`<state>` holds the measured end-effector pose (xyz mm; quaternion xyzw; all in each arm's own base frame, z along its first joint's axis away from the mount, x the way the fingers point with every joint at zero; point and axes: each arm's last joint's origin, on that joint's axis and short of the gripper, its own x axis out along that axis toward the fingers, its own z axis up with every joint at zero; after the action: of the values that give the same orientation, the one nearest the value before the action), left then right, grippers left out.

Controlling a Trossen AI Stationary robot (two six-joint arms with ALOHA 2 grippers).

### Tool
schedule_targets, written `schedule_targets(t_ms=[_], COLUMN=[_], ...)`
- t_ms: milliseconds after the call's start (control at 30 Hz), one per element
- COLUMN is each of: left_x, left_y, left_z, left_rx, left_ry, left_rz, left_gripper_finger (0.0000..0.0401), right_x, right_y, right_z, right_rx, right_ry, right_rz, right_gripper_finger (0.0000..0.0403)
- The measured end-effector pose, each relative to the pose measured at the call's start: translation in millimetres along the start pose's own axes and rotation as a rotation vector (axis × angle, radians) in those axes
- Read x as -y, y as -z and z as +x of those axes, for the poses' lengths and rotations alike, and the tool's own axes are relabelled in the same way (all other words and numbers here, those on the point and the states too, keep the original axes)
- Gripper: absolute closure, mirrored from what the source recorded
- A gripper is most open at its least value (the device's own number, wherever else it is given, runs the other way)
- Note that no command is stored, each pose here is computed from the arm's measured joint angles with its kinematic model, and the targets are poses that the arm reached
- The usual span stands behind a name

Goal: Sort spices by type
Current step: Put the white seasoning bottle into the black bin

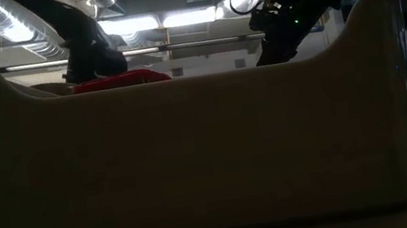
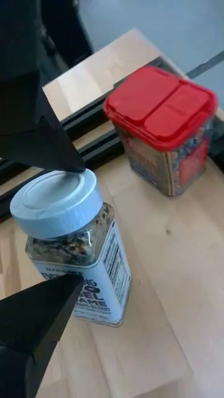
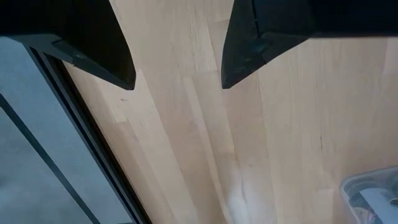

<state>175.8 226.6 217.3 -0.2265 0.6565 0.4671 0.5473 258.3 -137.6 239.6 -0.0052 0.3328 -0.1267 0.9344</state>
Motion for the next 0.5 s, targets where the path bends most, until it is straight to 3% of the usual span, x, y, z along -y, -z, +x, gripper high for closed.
schedule_targets(t_ms=[500], left_x=[3.2], left_y=[-1.1], left_z=[-15.9], left_rx=[0.061], left_ry=[0.007], left_rz=[0.011], left_gripper_finger=[0.0136], right_x=[0.0], right_y=[0.0], right_z=[0.0], right_rx=[0.000], right_ry=[0.000], right_rz=[0.000], right_gripper_finger=[0.0164])
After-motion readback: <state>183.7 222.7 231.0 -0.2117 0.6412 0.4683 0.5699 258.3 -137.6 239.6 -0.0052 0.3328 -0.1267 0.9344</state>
